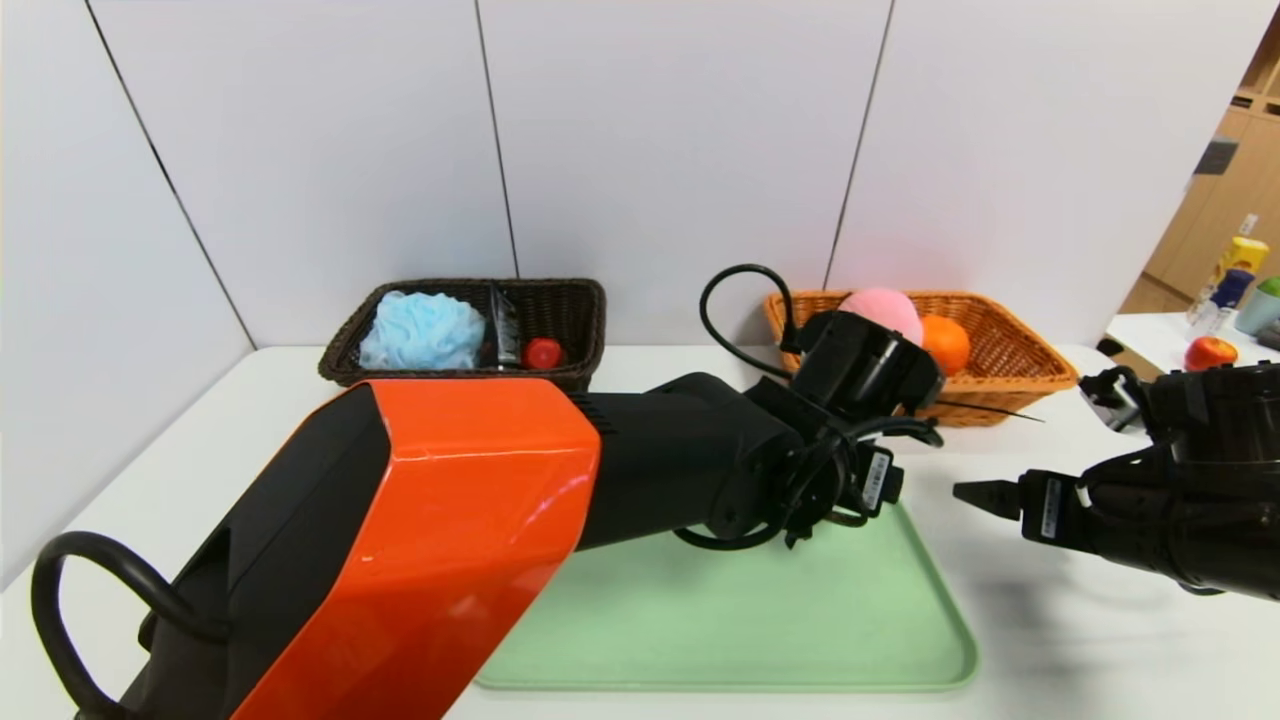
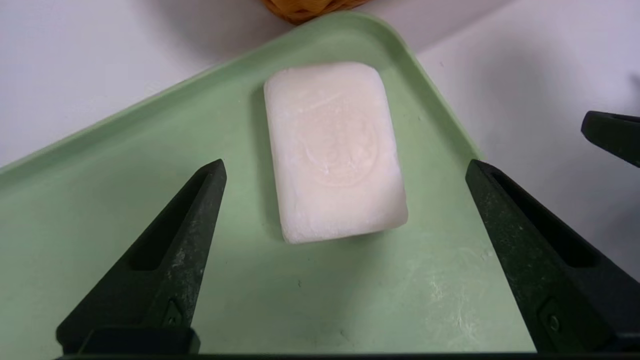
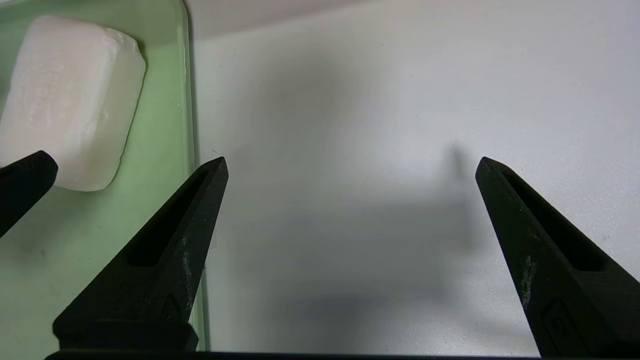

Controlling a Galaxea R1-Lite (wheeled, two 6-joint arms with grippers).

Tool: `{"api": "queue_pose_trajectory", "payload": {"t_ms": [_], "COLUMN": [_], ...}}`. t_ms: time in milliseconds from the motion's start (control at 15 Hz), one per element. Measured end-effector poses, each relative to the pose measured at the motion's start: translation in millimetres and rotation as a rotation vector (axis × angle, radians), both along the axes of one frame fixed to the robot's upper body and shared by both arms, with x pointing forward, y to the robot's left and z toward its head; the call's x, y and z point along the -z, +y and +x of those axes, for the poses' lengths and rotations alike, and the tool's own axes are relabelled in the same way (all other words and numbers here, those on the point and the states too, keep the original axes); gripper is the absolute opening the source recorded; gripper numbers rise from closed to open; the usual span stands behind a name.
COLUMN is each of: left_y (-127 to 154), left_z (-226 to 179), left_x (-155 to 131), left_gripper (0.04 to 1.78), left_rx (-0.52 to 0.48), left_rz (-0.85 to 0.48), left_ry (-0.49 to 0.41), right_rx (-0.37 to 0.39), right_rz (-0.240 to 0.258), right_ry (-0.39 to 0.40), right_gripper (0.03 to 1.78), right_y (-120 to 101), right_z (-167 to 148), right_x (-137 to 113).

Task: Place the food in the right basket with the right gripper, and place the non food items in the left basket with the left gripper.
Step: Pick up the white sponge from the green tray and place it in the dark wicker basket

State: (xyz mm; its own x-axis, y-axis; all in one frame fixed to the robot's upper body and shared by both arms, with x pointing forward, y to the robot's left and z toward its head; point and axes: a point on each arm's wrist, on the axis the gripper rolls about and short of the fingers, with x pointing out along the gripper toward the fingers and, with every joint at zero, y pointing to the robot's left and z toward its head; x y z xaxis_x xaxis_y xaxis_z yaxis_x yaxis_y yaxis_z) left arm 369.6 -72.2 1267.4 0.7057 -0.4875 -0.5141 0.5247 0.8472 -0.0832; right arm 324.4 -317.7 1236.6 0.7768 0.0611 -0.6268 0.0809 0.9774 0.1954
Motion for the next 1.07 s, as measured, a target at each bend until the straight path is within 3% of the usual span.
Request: {"api": "queue_pose_trajectory", "payload": {"t_ms": [1067], "left_y": [-10], "left_z": [11], "left_x": [30], "left_gripper": [1.69], "left_rx": [0.018], "left_rz": [0.016], "left_ry": [-0.006], "right_rx": [0.001], "right_rz": [-0.002], "right_ry": [0.021], "right_gripper": [1.71], "right_y": [0], "right_z": [-3], "right_x": [5]}}
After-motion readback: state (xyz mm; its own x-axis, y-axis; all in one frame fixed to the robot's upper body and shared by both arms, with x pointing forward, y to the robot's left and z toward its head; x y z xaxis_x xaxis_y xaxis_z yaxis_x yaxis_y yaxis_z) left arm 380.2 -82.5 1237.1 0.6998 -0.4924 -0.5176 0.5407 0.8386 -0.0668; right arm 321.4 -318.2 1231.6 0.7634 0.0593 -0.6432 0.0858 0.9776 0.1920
